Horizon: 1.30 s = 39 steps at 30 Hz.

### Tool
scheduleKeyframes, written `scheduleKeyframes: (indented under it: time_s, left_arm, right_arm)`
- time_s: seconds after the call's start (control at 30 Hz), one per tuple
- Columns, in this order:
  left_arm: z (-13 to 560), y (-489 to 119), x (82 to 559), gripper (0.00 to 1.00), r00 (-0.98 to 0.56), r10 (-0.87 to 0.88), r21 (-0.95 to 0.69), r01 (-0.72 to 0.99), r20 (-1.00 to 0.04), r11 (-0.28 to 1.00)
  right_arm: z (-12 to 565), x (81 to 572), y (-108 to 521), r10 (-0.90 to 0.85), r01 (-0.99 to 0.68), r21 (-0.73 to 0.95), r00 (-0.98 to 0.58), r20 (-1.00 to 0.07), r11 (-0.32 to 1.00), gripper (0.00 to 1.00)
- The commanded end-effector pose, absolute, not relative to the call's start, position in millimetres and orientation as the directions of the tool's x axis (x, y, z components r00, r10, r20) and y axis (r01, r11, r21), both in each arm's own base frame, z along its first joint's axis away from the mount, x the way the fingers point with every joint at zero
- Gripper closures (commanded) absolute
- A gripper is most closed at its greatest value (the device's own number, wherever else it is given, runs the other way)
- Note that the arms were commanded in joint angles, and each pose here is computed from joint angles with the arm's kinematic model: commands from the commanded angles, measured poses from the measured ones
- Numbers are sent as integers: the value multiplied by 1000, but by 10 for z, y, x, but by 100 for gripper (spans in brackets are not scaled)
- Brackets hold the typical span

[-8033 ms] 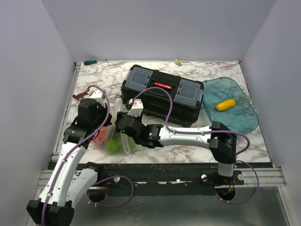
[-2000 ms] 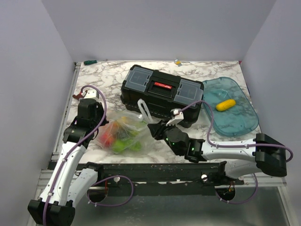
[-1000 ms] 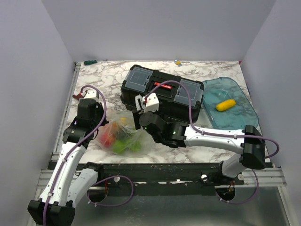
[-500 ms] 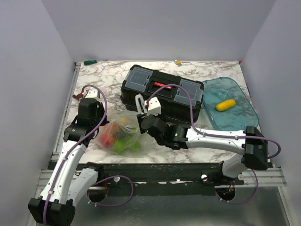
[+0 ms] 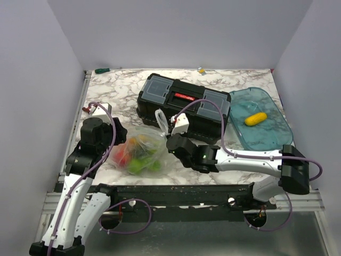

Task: Take the fake fruits out of the plastic bag

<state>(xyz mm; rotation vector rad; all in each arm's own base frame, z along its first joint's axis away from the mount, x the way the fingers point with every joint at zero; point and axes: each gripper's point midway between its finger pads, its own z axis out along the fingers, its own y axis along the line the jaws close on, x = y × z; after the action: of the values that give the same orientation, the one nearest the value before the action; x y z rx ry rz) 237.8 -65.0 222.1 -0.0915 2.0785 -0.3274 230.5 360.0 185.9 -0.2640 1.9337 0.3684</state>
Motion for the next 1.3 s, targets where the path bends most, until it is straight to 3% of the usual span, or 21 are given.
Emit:
scheduleKeyframes:
  time_s: [0.0, 0.13, 0.27, 0.43, 0.73, 0.93, 1.27]
  left_arm:
    - [2436, -831, 2241, 44, -460, -175, -291, 195, -871, 937]
    - [2485, -911, 2125, 35, -414, -132, -250, 247, -901, 936]
    - [2328, -856, 2098, 2, -463, -32, -130, 182, -886, 975]
    - [2225, -1054, 2101, 1, -492, 124, -3, 249, -862, 969]
    - [2352, -1100, 2342, 1, -509, 292, 229, 184, -810, 956]
    - [2240, -1183, 2431, 7, -537, 344, 278, 202, -770, 939]
    - [2179, -1300, 2480, 47, -559, 346, 238, 260, -753, 936]
  right_arm:
    - [2048, 2299, 3576, 81, -340, 212, -361, -929, 916, 93]
    - [2059, 2292, 3496, 87, -331, 211, -352, -932, 920, 93]
    - [2120, 2294, 3472, 101, -329, 221, -345, -933, 918, 93]
    - [2153, 2287, 3442, 132, -326, 247, -337, -932, 912, 93]
    - [2184, 2277, 3354, 145, -311, 255, -336, -931, 916, 92]
    - [2187, 2265, 3281, 145, -299, 251, -335, -931, 921, 92]
    - [2113, 2263, 3283, 136, -290, 246, -350, -927, 925, 91]
